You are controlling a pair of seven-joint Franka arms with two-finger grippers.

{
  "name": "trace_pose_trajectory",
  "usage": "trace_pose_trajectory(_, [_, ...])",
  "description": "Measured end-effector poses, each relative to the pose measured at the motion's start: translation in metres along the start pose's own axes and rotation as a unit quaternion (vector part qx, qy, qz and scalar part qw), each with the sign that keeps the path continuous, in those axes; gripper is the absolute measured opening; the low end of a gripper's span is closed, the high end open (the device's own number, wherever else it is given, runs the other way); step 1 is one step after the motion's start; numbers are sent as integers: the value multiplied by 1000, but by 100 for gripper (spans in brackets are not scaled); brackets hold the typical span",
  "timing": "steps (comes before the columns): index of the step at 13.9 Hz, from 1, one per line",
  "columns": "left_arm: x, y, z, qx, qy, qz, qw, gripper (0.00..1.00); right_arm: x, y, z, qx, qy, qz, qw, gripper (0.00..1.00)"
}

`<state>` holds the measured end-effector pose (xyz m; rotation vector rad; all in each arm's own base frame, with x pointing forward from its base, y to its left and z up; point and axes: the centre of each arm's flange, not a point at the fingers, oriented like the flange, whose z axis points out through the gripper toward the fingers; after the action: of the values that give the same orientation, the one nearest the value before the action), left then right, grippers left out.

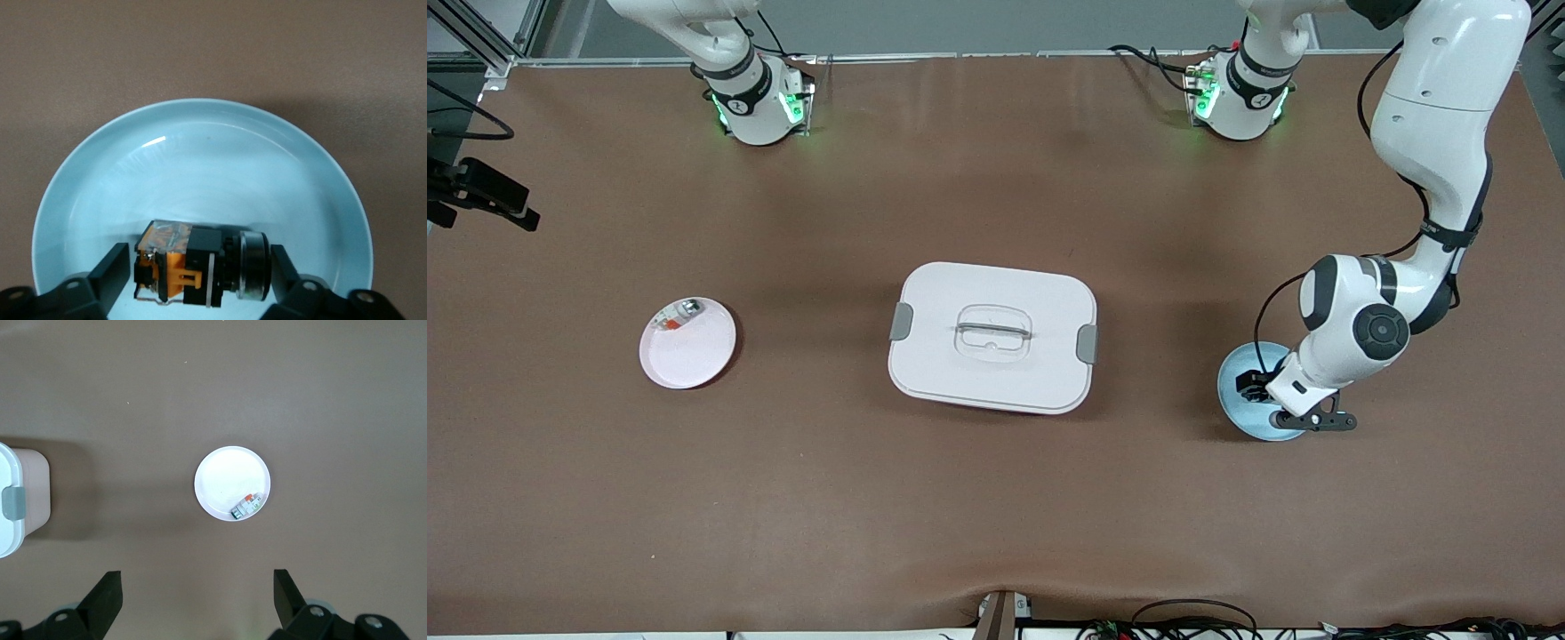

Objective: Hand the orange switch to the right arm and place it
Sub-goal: 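Lower the left gripper onto the orange switch on the blue plate, then close the left gripper on the switch and lift it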

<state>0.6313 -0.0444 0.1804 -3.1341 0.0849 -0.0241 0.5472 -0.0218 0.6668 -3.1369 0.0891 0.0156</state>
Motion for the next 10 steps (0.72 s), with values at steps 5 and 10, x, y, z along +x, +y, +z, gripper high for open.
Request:
trace_pose_trajectory(5, [5,5,-21,0,8,4,1000,72,1,6,0,0,3,5,1000,100])
trace_pose_trajectory(10, [10,23,-109,-17,9,-17,1000,72,2,13,-1,0,4,12,1000,100])
